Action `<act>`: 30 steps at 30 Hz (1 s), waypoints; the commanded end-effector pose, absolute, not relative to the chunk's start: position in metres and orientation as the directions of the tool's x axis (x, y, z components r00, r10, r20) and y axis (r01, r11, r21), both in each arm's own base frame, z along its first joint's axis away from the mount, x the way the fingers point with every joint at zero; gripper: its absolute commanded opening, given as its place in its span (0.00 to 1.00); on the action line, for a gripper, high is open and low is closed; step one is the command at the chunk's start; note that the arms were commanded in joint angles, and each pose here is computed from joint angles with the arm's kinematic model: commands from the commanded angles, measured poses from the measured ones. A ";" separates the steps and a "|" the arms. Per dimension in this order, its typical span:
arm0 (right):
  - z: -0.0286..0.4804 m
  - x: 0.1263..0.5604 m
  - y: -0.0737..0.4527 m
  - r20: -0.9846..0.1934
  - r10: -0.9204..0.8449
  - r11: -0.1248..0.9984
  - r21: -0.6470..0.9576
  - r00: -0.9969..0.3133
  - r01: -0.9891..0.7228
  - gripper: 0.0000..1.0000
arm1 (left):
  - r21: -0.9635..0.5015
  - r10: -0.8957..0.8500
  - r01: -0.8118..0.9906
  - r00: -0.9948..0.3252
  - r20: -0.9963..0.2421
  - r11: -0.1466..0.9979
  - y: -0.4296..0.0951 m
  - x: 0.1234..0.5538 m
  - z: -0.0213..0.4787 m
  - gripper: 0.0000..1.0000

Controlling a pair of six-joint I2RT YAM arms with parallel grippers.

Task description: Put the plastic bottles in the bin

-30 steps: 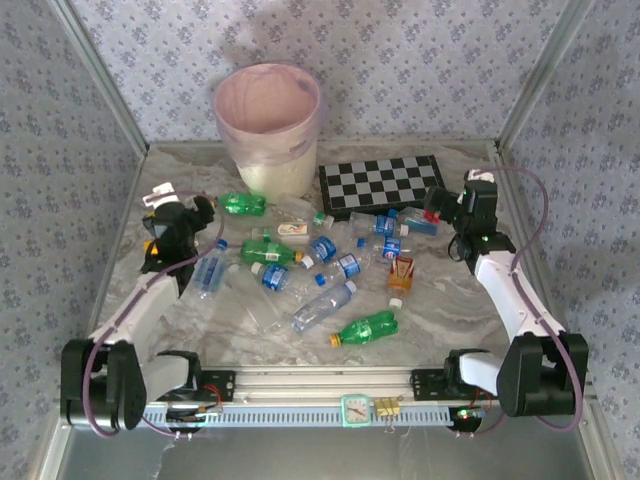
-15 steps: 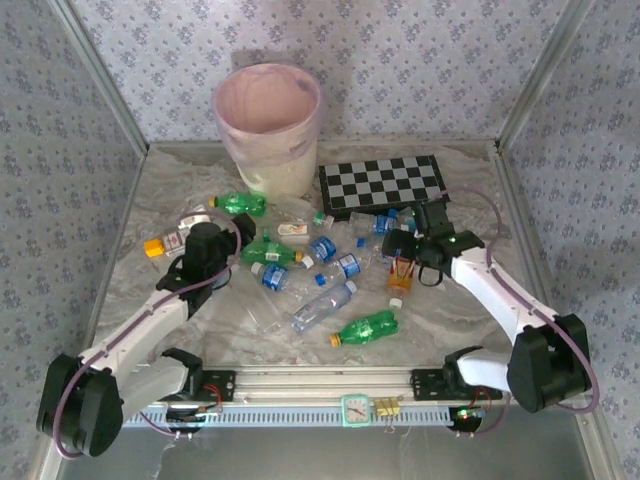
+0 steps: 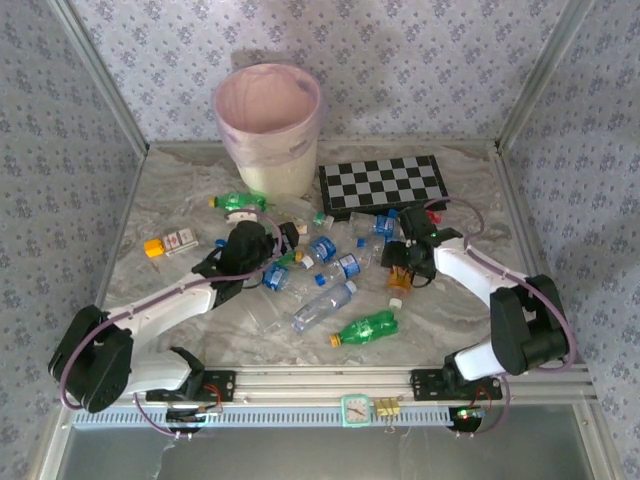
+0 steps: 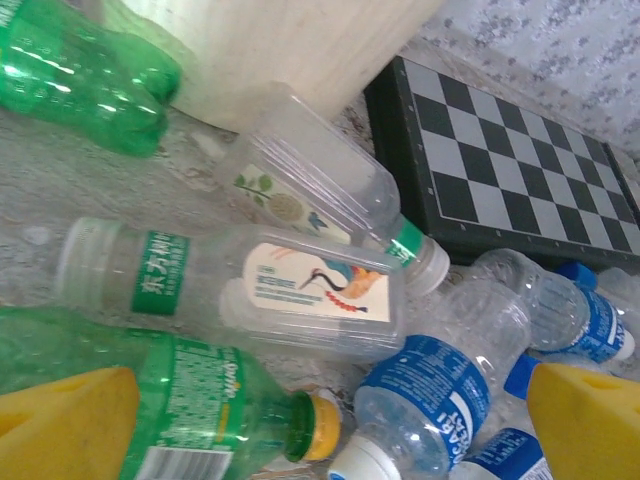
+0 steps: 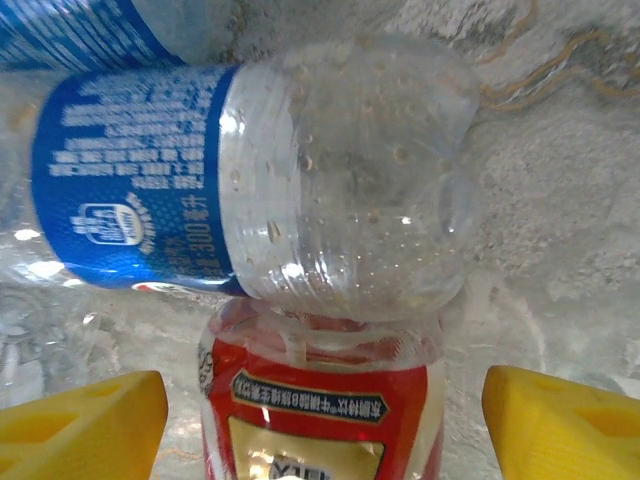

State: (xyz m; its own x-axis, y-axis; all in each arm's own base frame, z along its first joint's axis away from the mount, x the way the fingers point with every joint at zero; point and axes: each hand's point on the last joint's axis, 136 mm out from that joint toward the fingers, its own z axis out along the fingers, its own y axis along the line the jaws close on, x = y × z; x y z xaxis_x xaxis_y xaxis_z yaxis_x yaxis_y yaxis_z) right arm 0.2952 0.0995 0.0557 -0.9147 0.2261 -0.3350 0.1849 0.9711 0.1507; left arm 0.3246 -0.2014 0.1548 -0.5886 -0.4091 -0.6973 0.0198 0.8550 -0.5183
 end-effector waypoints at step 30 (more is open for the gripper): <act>0.188 0.325 0.127 -0.557 0.323 0.902 0.427 -0.765 0.070 0.52 | -0.599 -0.257 0.513 -0.588 -0.767 0.614 -0.307 0.316 0.244 1.00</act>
State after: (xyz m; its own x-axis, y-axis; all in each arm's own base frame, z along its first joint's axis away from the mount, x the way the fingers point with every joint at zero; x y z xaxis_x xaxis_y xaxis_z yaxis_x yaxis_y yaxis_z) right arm 0.3185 0.1124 0.1598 -0.7862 0.3023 -0.5390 0.1274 0.9327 0.3373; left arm 0.3254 -0.2749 0.2024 -0.6260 -0.2865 -0.7253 0.3248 0.7498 -0.5765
